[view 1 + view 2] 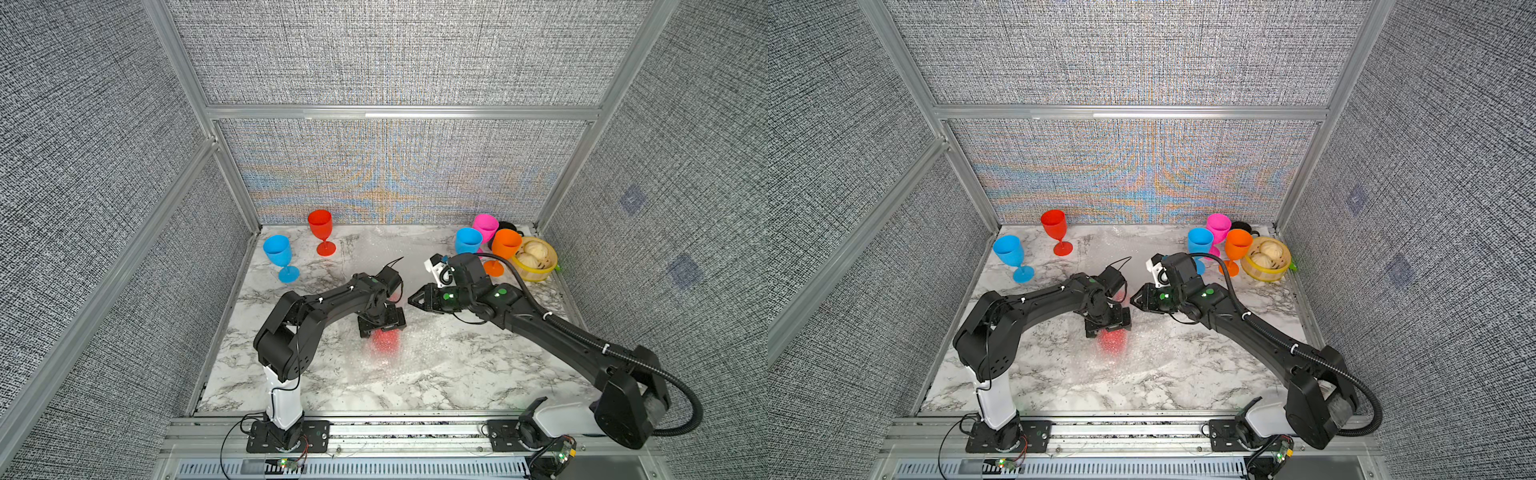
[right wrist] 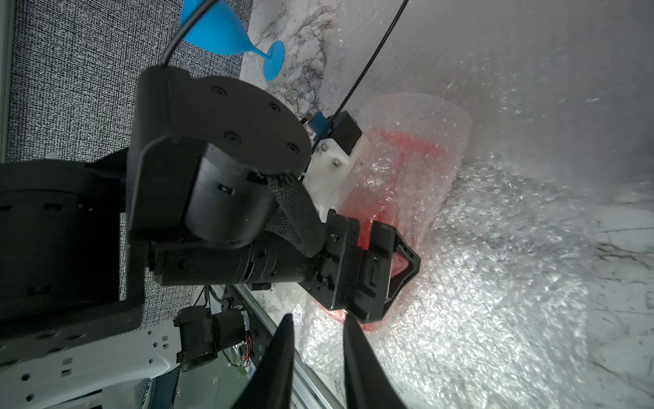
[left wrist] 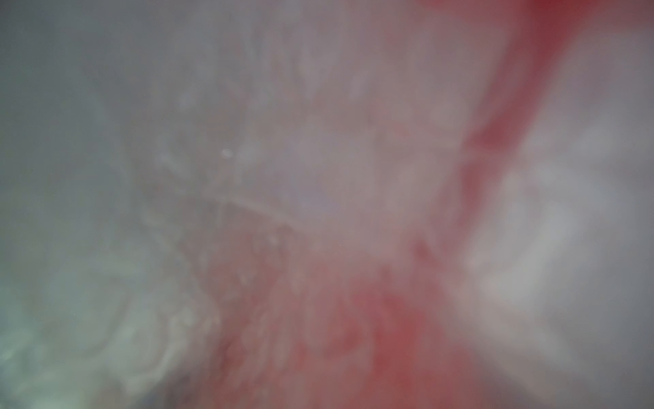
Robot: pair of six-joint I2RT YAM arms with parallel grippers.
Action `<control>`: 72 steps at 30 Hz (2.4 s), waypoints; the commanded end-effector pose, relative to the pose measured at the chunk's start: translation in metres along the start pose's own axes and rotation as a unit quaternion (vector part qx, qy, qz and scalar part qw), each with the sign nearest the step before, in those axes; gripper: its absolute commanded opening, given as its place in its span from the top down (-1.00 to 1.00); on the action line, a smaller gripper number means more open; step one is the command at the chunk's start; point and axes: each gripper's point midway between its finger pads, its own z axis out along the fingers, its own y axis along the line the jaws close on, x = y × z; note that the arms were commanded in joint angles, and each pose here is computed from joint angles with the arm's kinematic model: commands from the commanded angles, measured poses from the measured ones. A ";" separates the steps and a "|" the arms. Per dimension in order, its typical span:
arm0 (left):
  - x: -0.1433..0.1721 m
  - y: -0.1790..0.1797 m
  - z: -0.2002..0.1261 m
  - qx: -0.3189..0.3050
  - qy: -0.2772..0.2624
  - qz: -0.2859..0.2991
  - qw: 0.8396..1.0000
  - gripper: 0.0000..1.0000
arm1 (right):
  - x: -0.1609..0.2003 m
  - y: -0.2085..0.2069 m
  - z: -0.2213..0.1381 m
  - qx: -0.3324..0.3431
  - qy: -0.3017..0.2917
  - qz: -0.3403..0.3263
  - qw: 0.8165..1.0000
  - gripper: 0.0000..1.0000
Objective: Unpack wine glasses from bubble wrap
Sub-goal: Place the bubble wrap at the center of the board, then unwrap the bubble wrap.
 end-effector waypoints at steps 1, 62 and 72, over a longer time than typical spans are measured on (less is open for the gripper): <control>-0.001 0.000 -0.015 -0.002 -0.014 0.013 1.000 -0.97 | 0.000 -0.003 -0.007 0.014 -0.005 -0.008 1.000 0.41; 0.021 -0.005 -0.030 0.202 -0.082 0.134 0.967 -0.55 | 0.081 -0.089 0.059 0.247 0.131 -0.073 0.957 0.03; 0.040 -0.016 -0.038 0.255 -0.077 0.178 0.947 -0.09 | 0.084 -0.093 0.054 0.236 0.133 -0.066 0.960 0.05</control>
